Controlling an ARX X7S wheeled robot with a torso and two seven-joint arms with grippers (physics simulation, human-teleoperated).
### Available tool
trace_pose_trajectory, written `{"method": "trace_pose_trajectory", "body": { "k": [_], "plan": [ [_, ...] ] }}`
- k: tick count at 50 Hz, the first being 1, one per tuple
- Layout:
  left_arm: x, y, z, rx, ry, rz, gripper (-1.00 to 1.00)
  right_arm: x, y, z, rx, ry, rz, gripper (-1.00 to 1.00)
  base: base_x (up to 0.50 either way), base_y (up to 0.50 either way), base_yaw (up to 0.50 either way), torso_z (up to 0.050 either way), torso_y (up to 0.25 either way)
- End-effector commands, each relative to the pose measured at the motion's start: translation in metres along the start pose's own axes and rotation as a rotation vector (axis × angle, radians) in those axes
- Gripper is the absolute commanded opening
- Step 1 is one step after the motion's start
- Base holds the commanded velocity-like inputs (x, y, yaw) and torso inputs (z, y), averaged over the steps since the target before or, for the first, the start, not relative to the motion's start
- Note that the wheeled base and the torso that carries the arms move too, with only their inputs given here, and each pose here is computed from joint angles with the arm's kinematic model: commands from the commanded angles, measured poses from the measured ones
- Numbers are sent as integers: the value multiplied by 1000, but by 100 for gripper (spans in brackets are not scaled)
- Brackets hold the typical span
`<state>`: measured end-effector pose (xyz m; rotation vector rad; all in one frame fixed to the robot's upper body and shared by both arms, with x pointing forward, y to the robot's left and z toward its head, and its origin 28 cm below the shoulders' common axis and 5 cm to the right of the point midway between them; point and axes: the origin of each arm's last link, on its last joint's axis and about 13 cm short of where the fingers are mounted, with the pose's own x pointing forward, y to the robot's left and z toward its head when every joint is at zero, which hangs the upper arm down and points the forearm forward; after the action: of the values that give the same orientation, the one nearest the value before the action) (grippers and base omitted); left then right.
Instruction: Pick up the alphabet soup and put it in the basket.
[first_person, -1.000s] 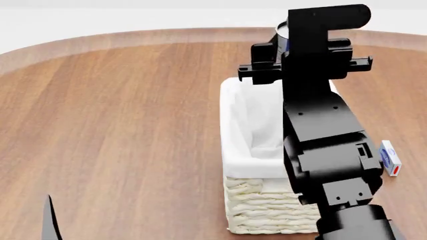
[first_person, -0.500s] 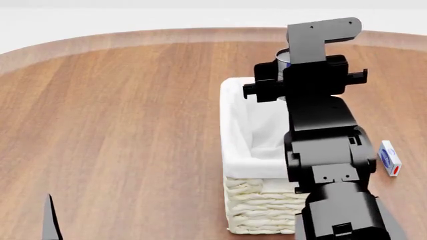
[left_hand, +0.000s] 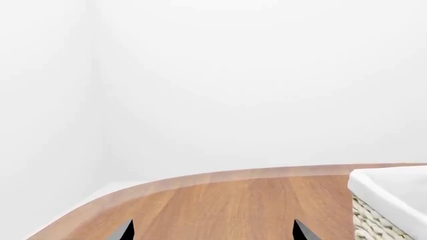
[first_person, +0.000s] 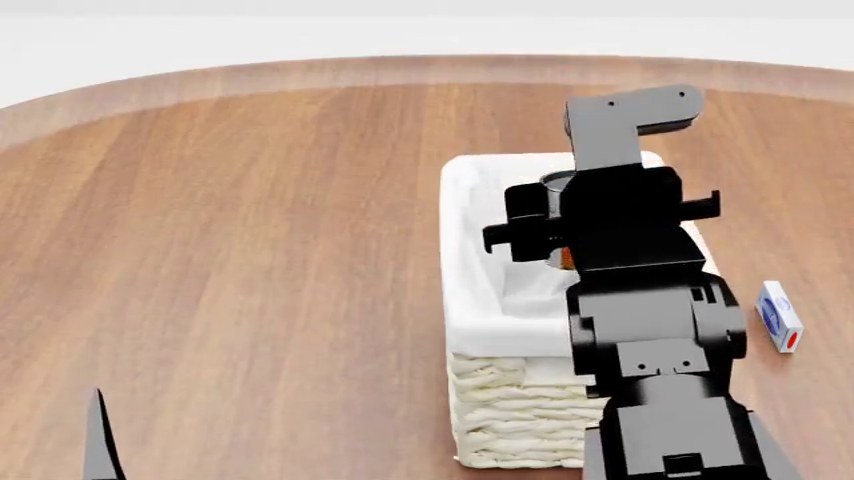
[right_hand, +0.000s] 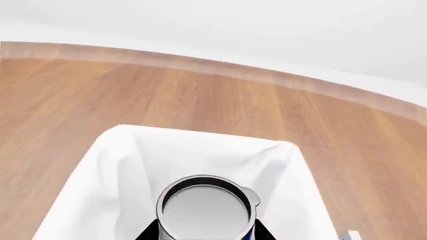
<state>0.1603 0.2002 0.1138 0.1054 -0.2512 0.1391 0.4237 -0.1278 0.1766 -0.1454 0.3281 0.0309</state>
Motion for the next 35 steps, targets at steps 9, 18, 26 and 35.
{"method": "trace_pose_trajectory", "body": {
  "k": [9, 18, 26, 35],
  "plan": [
    [0, 0, 0, 0, 0, 2, 100, -2, -8, -18, 0, 104, -20, -100, 0, 0, 0, 0, 1],
    [0, 0, -1, 2, 1, 4, 100, -2, -8, -17, 5, 98, -14, -100, 0, 0, 0, 0, 0],
    [0, 1, -1, 1, 1, 4, 100, -2, -7, -20, 5, 108, -1, -100, 0, 0, 0, 0, 1],
    [1, 0, -1, 2, 3, 4, 100, -2, -7, -22, 14, 117, 6, -100, 0, 0, 0, 1, 0]
  ]
}}
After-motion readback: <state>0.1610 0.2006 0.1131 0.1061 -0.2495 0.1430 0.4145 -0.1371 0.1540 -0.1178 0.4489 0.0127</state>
